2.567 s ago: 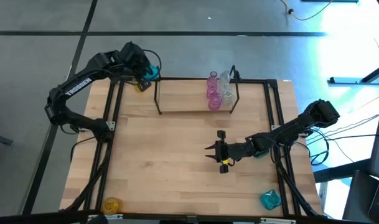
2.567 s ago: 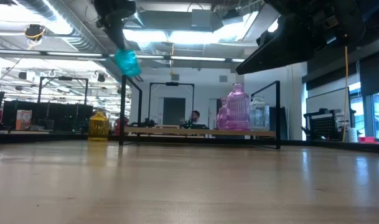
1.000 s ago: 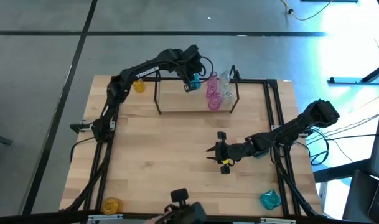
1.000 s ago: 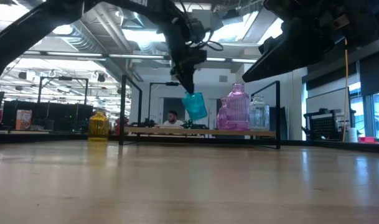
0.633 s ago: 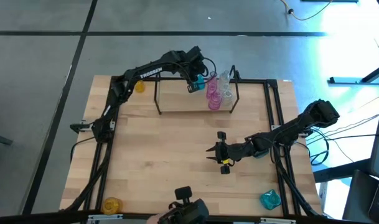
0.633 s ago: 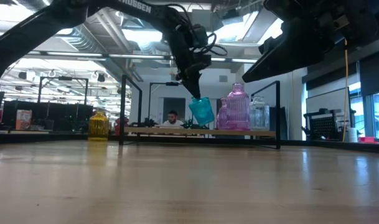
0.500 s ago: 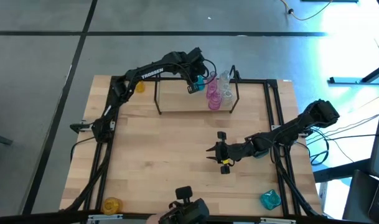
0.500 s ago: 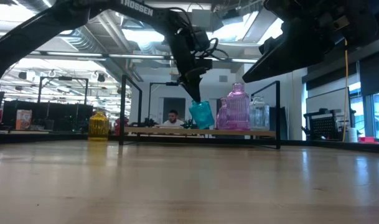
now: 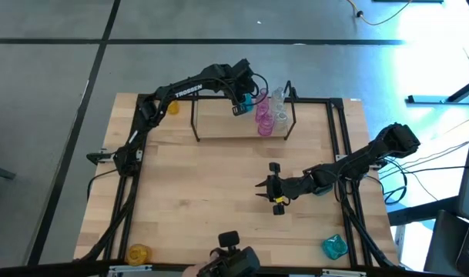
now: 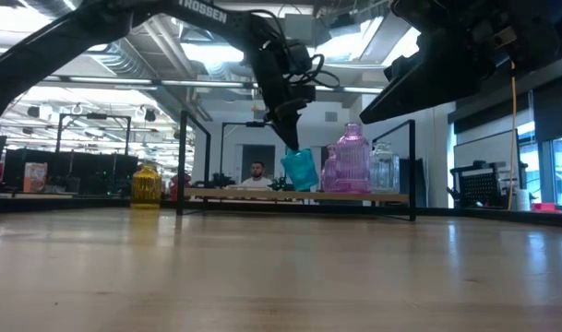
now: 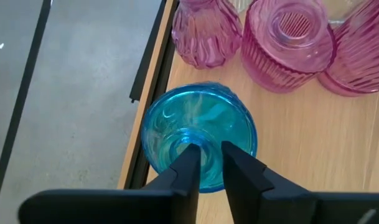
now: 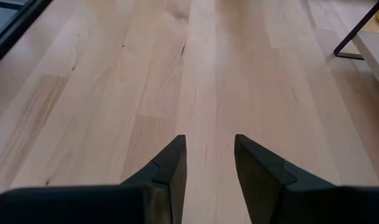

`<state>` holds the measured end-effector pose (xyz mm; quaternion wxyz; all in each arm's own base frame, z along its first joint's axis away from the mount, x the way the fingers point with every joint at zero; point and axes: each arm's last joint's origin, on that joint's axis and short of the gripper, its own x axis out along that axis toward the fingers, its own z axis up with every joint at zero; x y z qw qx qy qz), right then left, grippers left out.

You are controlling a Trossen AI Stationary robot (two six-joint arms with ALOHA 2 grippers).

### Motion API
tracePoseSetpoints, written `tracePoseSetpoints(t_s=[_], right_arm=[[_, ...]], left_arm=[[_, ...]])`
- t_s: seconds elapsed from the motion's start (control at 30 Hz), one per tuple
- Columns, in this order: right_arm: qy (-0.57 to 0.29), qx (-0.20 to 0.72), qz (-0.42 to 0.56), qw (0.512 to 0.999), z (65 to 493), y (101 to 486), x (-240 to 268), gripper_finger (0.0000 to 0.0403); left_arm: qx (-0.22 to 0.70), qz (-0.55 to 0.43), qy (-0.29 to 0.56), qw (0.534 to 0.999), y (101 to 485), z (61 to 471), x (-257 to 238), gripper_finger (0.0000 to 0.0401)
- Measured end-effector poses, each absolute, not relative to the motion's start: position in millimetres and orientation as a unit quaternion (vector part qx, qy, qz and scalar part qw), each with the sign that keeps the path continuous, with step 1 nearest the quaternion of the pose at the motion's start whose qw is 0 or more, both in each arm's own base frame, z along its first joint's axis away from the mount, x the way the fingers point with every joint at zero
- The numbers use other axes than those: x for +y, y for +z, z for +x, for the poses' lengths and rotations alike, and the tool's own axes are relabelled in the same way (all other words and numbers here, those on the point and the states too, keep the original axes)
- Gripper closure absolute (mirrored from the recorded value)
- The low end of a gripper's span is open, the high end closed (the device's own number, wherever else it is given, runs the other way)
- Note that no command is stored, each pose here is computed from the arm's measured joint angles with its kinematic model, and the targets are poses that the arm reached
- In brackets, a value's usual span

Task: Sort vases onto shelf
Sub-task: Put the top left blue vase to the left side of the top violet vase on the shelf

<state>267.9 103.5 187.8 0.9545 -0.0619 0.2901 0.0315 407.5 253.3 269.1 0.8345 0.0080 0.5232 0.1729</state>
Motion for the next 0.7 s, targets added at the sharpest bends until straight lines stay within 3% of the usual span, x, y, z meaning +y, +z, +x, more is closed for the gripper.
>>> tracePoseSetpoints(t_s=[0.3, 0.53, 0.7], right_arm=[[0.031, 0.29, -0.062, 0.954, 268, 188, 103, 0.0283], [0.031, 0.291, -0.063, 0.954, 268, 188, 103, 0.0283], [0.031, 0.297, -0.065, 0.952, 267, 186, 103, 0.0283]], left_arm=[[0.513, 0.008, 0.171, 0.841, 270, 409, 254, 0.0297], [0.514, 0.011, 0.173, 0.84, 272, 410, 253, 0.0295], [0.515, 0.016, 0.179, 0.838, 296, 406, 248, 0.0296]])
